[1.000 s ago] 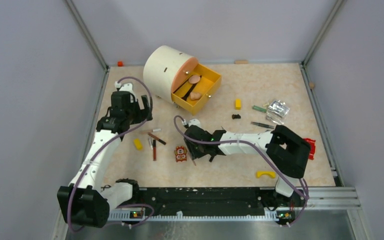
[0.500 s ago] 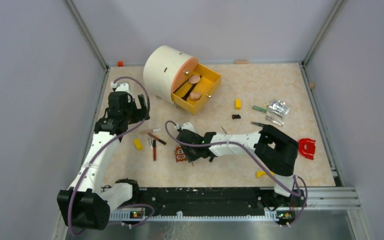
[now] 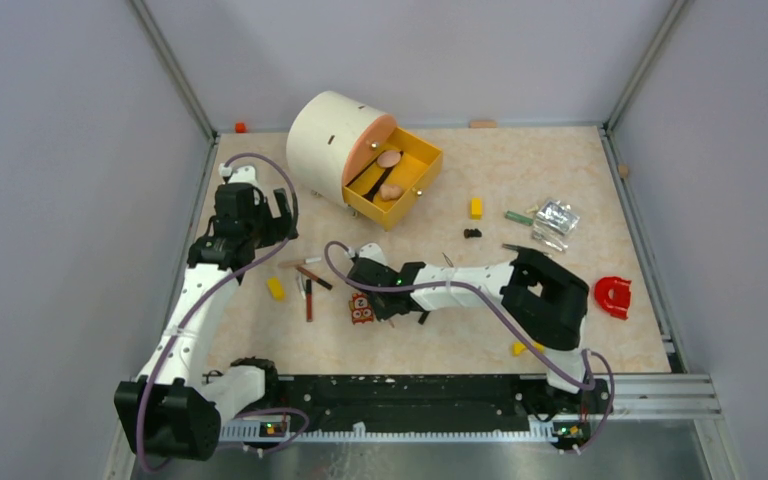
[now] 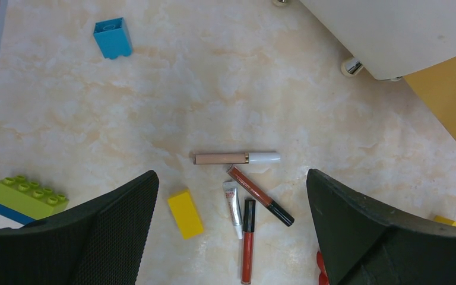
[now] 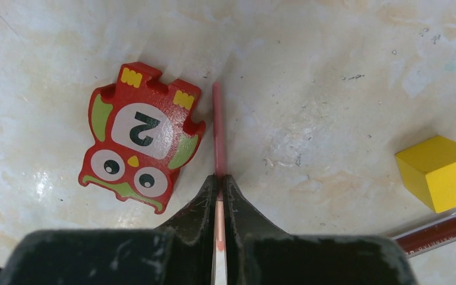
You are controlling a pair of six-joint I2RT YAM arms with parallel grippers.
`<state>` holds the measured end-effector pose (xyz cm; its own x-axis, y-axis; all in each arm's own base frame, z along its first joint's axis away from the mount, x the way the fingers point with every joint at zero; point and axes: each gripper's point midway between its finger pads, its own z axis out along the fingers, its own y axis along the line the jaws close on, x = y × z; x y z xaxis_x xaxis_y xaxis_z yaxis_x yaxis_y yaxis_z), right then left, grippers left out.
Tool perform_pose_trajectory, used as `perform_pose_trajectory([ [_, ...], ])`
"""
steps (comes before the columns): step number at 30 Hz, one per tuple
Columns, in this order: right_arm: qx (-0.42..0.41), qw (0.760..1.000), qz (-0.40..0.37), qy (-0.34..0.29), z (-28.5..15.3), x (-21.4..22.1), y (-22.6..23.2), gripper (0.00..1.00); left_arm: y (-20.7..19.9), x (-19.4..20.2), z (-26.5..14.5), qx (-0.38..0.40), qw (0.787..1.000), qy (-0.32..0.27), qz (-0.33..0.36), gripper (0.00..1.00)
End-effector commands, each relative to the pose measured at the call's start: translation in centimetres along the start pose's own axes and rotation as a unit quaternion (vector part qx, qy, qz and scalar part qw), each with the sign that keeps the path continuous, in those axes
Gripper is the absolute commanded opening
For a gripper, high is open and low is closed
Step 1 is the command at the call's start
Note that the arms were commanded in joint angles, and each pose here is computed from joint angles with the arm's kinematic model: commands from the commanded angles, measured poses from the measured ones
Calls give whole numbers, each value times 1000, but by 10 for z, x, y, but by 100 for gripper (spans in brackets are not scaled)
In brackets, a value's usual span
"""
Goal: Organize the makeup
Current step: Pick up the makeup tool from the center of the board, then place the makeup tool in the drawer.
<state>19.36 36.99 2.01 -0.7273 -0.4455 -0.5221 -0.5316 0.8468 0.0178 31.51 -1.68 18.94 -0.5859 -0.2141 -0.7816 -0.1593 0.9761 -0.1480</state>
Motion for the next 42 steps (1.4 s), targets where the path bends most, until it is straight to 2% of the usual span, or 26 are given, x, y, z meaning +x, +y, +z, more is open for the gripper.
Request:
perform_pose_trajectory([
  [1, 18, 999, -8, 34, 10, 18, -2, 0, 3, -13, -7, -4, 1000, -30, -5, 99],
  [10, -20, 997, 42, -59, -32, -30, -20, 0, 5, -14, -6, -7, 999, -31, -7, 99],
  [18, 6, 988, 89, -128, -86, -71, -69, 0, 10, -15, -7, -15, 999, -33, -7, 99],
  [22, -14, 972, 139, -192, -120, -113, -87, 0, 9, -16, -7, -12, 999, -35, -9, 99],
  [28, -55, 937, 226, -261, -146, -187, -121, 0, 9, -17, -8, -11, 999, -37, -9, 99],
  [31, -52, 927, 254, -272, -146, -214, -138, 0, 8, -17, -8, -8, 999, -37, -10, 99],
  [37, -96, 895, 319, -295, -144, -259, -156, 0, 9, -18, -10, -9, 999, -41, -11, 99],
  [42, -120, 887, 342, -287, -124, -285, -151, 0, 8, -19, -11, -7, 999, -43, -11, 99],
])
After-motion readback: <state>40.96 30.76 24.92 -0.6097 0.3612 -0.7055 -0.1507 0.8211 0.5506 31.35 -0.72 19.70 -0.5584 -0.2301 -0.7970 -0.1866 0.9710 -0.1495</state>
